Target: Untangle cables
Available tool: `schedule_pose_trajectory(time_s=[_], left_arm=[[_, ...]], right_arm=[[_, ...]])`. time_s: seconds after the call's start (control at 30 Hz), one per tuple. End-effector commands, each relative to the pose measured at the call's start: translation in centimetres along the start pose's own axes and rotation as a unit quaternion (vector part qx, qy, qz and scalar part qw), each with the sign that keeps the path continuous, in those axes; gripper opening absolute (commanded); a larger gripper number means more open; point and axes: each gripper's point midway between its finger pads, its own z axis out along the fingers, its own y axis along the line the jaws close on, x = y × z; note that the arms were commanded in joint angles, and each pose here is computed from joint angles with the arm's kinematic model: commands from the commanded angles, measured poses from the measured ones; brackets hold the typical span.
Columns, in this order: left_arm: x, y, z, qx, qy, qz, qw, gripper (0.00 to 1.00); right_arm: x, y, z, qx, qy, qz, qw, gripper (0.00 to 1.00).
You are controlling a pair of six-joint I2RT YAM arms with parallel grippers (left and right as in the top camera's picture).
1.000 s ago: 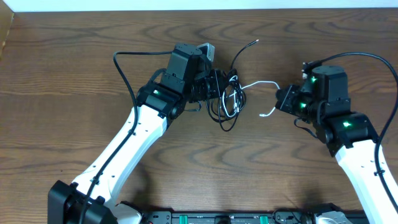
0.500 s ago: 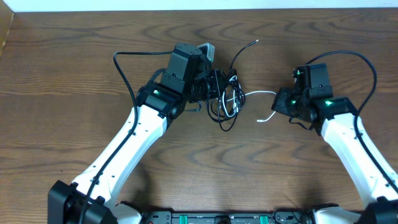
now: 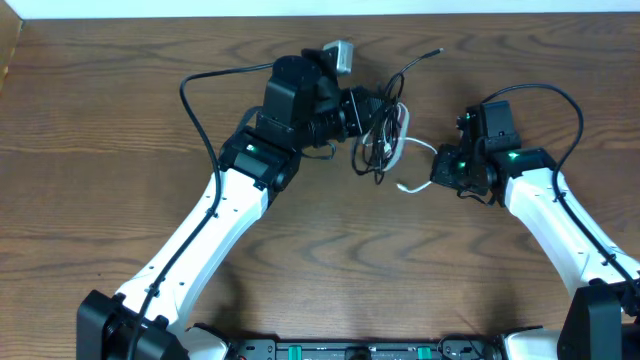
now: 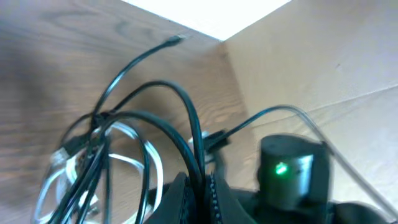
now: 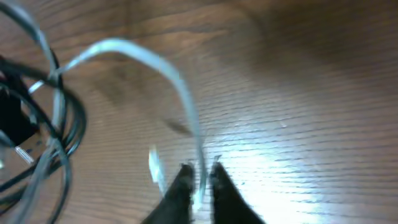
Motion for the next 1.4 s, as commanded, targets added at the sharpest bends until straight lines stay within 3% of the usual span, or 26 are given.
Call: schedule_pose_trajectory(time_s=[0.0,0.13,0.3,0.6,0.9,1.2,1.37], left_arm=[[-1.6,-2.8,-0.9,0.042,-0.02,-0.034,0.998,0.07],[-2.4,-3.7,-1.0,0.059,-0.035,-0.028,0.997,0.07],[-2.7,-3.6,-1.2,0.058,-0.04,-0.028,0.997,0.08],[-2.9,-3.1,-1.3,0.054,-0.041,-0.031,0.997,0.07],[-2.4,-2.5,-1.2,0.042,-0.03,-0.041,0.998,0.07],[-2.4,-2.5,-1.2,0.042,-0.03,-0.041,0.998,0.08],[-1.8,-1.9,-1.1,0.03,-0.02,-0.045,0.998,0.08]], right_arm=[[0.2,2.2,-0.3,-0.054,0.012,-0.042,0.998,0.27],[0.6,2.9,-0.5,-0.08,0.023,-0.063,0.995,0.68],[0.4,2.7,-0.9,-0.091,0.025,-0.077,0.993,0.85],[-1.4,3.6,-4.1,-0.152,-0.013,-0.104,0.983,0.76],[-5.4,6.5,-8.3,-0.195,-0.129,-0.123,0.964,0.67],[-5.2,7.8,-4.8,-0.185,-0.111,-0.119,0.969,0.61],[-5.7,8.0,-4.1,-0.18,-0.118,-0.114,0.97,0.4]])
